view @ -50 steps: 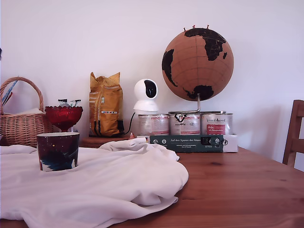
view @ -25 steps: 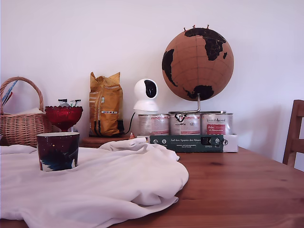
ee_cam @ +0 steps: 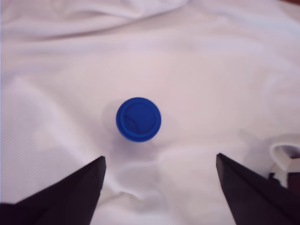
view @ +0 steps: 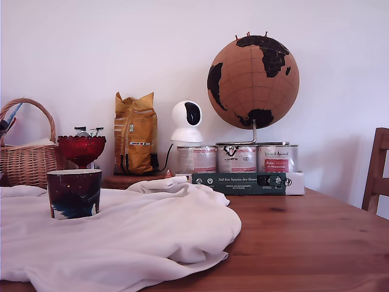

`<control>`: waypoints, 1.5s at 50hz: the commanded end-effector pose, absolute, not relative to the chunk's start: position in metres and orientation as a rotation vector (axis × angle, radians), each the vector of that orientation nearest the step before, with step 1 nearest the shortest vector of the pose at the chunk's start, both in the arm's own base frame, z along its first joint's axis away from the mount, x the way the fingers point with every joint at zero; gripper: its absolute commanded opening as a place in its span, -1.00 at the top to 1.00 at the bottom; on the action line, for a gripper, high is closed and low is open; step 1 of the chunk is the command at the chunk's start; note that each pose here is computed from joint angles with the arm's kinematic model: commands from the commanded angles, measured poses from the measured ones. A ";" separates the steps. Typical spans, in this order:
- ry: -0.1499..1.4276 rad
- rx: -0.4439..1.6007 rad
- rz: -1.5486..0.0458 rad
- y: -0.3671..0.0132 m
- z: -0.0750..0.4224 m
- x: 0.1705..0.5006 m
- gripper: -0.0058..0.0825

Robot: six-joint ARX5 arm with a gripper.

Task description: Pick the blue coffee capsule and place it inside the red coffee cup

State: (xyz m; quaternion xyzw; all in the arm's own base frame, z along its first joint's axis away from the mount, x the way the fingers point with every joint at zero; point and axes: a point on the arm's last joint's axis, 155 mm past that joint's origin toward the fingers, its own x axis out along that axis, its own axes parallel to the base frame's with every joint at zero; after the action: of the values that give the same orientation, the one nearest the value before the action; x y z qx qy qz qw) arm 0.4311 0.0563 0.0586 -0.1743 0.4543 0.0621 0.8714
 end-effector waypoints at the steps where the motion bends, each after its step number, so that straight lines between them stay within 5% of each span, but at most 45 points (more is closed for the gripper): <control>1: 0.949 -0.357 0.126 0.060 0.055 0.440 -0.70; 28: 1.022 -0.337 0.144 0.073 0.019 0.450 -0.66; 48: 1.029 -0.309 0.136 0.077 0.015 0.450 0.56; 75: 0.920 -0.340 -0.067 0.023 0.077 0.469 0.61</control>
State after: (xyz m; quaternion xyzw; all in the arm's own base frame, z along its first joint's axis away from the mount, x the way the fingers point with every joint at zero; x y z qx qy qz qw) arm 0.4678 0.0395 0.0546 -0.1696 0.4599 -0.0116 0.8716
